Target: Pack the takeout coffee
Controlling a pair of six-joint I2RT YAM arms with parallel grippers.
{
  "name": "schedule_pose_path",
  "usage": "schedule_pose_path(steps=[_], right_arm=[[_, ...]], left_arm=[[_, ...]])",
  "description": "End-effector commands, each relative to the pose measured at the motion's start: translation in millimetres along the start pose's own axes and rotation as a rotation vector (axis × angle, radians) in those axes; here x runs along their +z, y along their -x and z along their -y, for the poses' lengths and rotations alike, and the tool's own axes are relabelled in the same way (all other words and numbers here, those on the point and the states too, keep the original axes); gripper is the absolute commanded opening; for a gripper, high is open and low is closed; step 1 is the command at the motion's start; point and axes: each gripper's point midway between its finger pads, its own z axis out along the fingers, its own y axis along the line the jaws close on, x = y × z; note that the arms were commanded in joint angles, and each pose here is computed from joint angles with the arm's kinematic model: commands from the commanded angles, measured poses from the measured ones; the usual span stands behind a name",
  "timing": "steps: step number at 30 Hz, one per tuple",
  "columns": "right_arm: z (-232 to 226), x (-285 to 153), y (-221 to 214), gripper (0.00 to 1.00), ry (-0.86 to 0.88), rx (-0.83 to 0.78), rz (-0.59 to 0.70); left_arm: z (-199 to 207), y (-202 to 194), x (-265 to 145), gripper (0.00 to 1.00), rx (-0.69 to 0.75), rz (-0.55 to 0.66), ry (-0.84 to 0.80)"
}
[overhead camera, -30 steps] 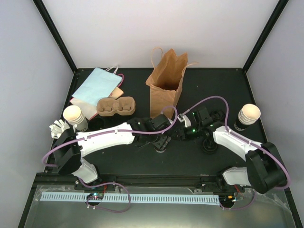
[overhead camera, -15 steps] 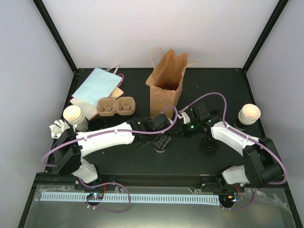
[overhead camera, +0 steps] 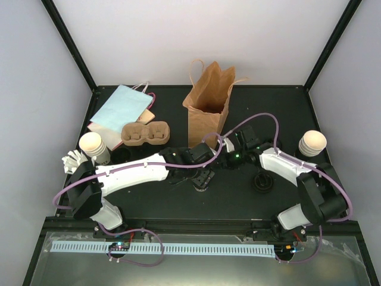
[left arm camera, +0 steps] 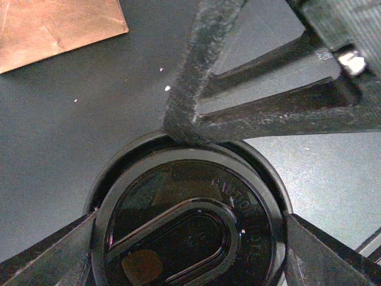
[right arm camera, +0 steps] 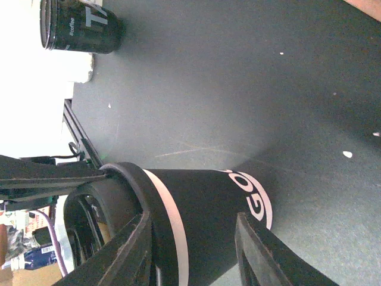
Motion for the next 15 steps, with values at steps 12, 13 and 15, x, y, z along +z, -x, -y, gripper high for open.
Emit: schedule_pose_path(steps=[12, 13, 15], right_arm=[[9.6, 29.2, -4.8, 0.41, -0.022, -0.024, -0.044], [10.4, 30.3, -6.7, 0.41, -0.021, -0.025, -0.047], [12.6, 32.6, -11.0, 0.41, -0.018, -0.021, -0.056]], left_arm=[[15.2, -52.9, 34.4, 0.80, 0.037, -0.208, -0.082], [15.2, -53.4, 34.8, 0.80, 0.037, -0.211, -0.081], [15.0, -53.8, 35.6, 0.80, 0.038, -0.212, -0.080]])
